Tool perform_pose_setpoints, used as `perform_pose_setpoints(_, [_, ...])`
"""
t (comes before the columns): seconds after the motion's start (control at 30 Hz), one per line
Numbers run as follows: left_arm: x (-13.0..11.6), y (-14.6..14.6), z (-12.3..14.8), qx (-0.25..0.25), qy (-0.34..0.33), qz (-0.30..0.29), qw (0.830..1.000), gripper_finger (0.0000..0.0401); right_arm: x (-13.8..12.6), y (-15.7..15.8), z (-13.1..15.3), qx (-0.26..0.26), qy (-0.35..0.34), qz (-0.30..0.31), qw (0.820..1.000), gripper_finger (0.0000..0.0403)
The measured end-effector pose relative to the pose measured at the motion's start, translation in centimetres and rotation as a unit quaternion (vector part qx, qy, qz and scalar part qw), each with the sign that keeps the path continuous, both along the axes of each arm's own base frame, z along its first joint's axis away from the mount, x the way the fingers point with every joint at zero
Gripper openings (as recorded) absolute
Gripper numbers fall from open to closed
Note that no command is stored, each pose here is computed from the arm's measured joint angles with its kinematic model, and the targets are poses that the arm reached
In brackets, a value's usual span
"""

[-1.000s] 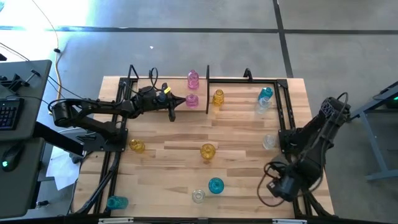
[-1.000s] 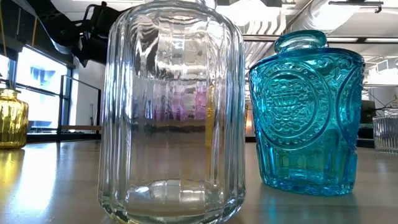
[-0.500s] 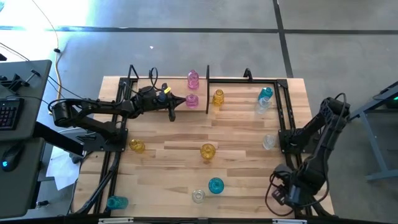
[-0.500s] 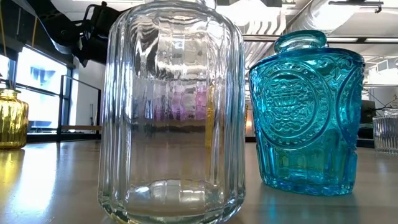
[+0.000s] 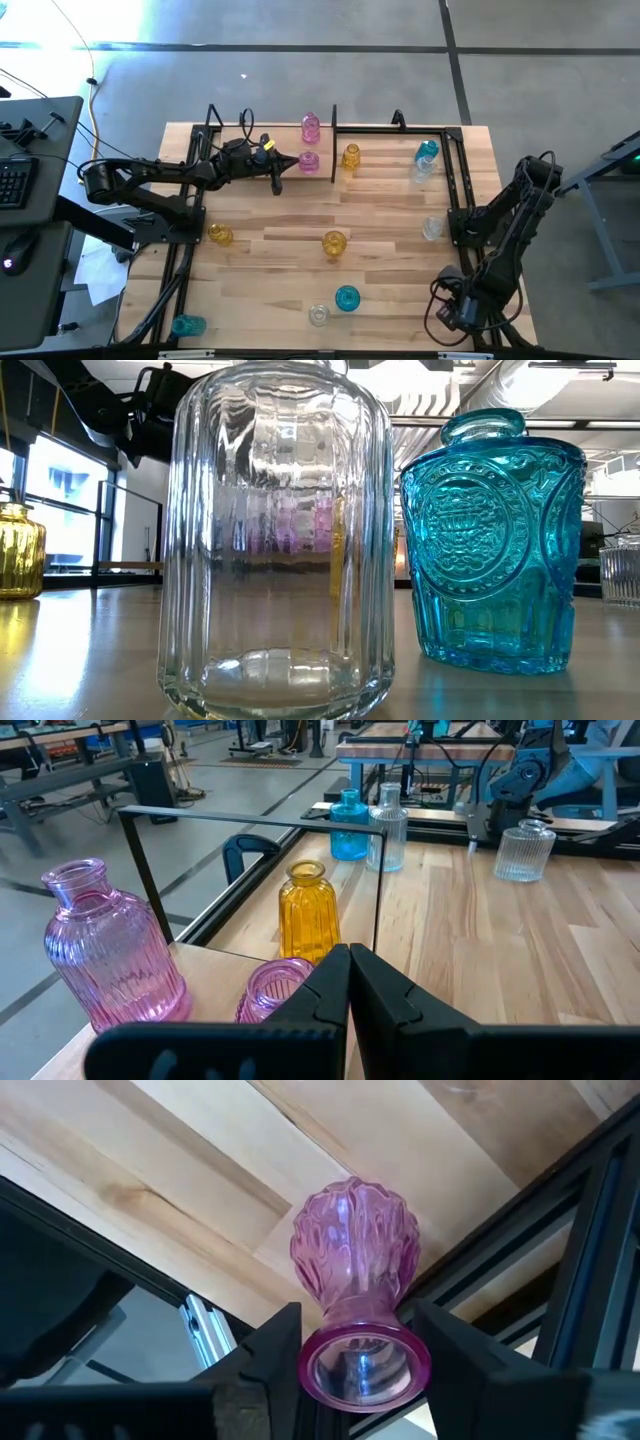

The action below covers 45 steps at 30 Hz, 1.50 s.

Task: Sort vases onto shelf
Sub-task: Put the pink vase on the shelf

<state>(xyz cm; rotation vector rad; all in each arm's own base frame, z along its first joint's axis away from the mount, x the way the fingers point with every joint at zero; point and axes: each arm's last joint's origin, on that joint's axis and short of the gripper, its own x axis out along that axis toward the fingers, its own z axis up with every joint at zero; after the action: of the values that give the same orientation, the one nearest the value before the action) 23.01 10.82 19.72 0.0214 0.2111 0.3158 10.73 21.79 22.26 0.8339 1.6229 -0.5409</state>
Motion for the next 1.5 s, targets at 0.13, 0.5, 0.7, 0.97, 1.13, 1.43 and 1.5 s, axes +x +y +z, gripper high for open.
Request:
perform_pose_setpoints(0.13, [0.0, 0.0, 0.0, -0.001, 0.000, 0.000, 1.000, 0.0000, 0.0, 0.0, 0.0, 0.000, 0.000, -0.001, 1.000, 0.0137])
perform_pose_setpoints(0.5, [0.0, 0.1, 0.0, -0.013, -0.005, 0.005, 1.000, 0.0000, 2.1, -0.7, 1.5, 0.008, -0.018, 0.013, 1.000, 0.0137])
perform_pose_setpoints(0.7, [0.0, 0.1, 0.0, -0.017, -0.007, 0.006, 1.000, 0.0000, 4.6, -2.0, 3.4, 0.017, -0.039, 0.027, 0.999, 0.0136])
perform_pose_setpoints(0.97, [-0.1, 0.0, -0.1, -0.018, 0.002, -0.003, 1.000, 0.0000, 8.3, -6.2, 7.2, 0.006, -0.065, 0.068, 0.996, 0.0135])
perform_pose_setpoints(1.13, [-0.1, 0.0, -0.3, -0.021, 0.009, -0.005, 1.000, 0.0000, 10.9, -10.7, 9.3, -0.012, -0.104, 0.109, 0.989, 0.0135])
perform_pose_setpoints(1.43, [-0.1, 0.0, -0.4, -0.022, 0.013, -0.006, 1.000, 0.0000, 16.8, -19.8, 11.5, -0.086, -0.184, 0.207, 0.957, 0.0135])
perform_pose_setpoints(1.5, [-0.1, 0.0, -0.4, -0.021, 0.017, -0.006, 1.000, 0.0000, 18.5, -21.5, 11.6, -0.099, -0.187, 0.238, 0.948, 0.0135])
